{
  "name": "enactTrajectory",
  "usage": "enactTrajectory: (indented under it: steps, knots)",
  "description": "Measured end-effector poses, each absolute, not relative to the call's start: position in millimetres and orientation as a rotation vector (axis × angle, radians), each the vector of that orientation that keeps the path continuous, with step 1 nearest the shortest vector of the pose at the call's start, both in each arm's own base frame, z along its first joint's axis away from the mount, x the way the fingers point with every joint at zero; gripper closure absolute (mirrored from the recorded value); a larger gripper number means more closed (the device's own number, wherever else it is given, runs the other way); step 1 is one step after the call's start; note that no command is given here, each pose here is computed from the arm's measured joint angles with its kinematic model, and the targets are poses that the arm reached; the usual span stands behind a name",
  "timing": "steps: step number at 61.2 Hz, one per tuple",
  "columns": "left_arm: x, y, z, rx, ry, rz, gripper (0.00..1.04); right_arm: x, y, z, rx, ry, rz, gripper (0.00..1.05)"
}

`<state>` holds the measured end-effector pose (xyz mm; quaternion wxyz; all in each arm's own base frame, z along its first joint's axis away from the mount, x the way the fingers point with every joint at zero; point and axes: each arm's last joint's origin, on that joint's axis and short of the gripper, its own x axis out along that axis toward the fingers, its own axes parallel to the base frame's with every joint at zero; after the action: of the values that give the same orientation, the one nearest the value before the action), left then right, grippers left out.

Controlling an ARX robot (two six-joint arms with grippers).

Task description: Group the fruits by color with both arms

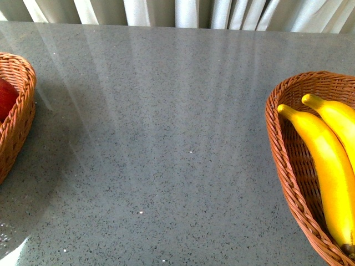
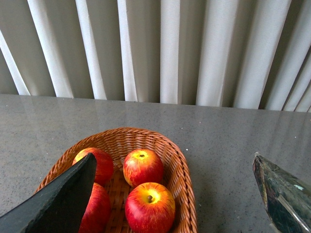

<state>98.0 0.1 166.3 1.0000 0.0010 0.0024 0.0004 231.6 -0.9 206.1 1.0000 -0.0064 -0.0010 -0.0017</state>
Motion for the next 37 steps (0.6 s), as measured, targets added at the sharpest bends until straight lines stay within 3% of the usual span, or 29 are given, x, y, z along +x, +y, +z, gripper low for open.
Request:
enactTrajectory:
  steps: [15, 37]
  knots:
    - [98, 0, 166, 0.002, 0.005, 0.001, 0.09, 197, 0, 187, -0.014, 0.014, -0.001, 1.03]
    - [98, 0, 166, 0.002, 0.005, 0.001, 0.09, 164, 0, 176, -0.007, 0.013, -0.001, 1.03]
